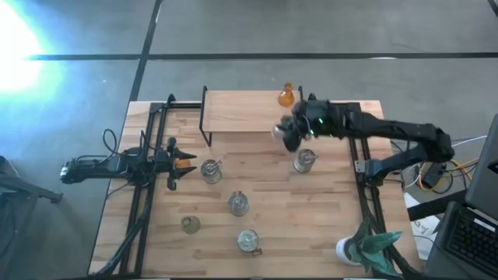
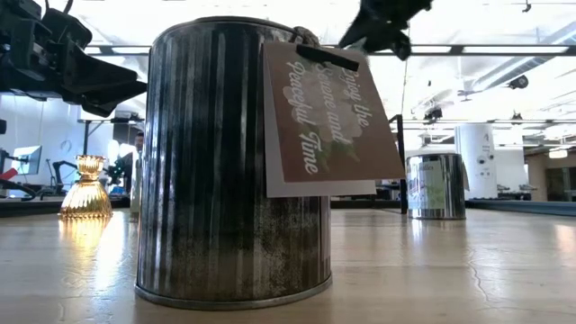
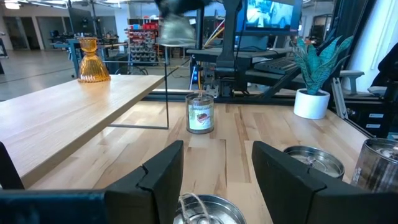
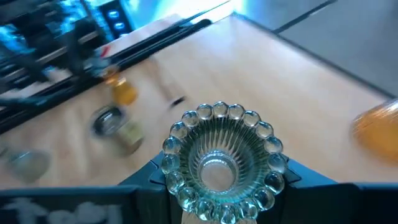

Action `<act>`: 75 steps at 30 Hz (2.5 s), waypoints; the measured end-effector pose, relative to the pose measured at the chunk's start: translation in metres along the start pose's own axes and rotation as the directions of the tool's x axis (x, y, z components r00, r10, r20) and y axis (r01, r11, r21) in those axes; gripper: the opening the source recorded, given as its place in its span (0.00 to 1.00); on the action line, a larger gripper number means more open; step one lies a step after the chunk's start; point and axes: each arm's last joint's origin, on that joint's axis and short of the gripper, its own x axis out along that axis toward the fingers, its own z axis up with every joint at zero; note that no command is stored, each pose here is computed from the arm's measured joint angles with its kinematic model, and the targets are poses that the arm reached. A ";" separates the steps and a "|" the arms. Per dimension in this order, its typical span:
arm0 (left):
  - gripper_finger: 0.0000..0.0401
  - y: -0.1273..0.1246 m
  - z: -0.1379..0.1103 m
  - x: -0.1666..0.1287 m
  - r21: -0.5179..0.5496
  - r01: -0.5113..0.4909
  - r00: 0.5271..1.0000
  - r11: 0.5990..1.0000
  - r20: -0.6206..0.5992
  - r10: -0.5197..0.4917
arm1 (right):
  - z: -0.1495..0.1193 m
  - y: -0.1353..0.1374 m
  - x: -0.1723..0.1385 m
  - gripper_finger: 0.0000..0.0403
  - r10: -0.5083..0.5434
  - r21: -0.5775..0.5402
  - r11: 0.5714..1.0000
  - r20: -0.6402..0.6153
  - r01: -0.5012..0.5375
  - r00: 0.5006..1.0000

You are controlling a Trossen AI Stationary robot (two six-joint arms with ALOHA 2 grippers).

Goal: Pick & Place candle stick holders
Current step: Put the right green candle holder on the shelf aligned with the orange candle holder

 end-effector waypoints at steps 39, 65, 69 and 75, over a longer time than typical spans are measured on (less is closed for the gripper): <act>0.49 0.000 0.000 0.000 0.000 0.000 1.000 1.000 0.000 0.000 | 0.100 -0.112 0.100 0.30 0.216 -0.478 0.833 -0.182 -0.278 0.959; 0.49 0.000 0.000 0.000 0.000 0.000 1.000 1.000 0.000 0.000 | 0.094 -0.151 0.165 0.30 0.219 -0.405 0.851 -0.306 -0.335 0.926; 0.49 0.000 0.000 0.000 0.000 0.000 1.000 1.000 0.000 0.000 | 0.093 -0.158 0.165 0.30 0.214 -0.397 0.858 -0.304 -0.328 0.928; 0.49 0.000 0.000 0.000 0.000 0.000 1.000 1.000 0.000 0.000 | 0.091 -0.165 0.166 0.30 0.202 -0.387 0.865 -0.311 -0.318 0.929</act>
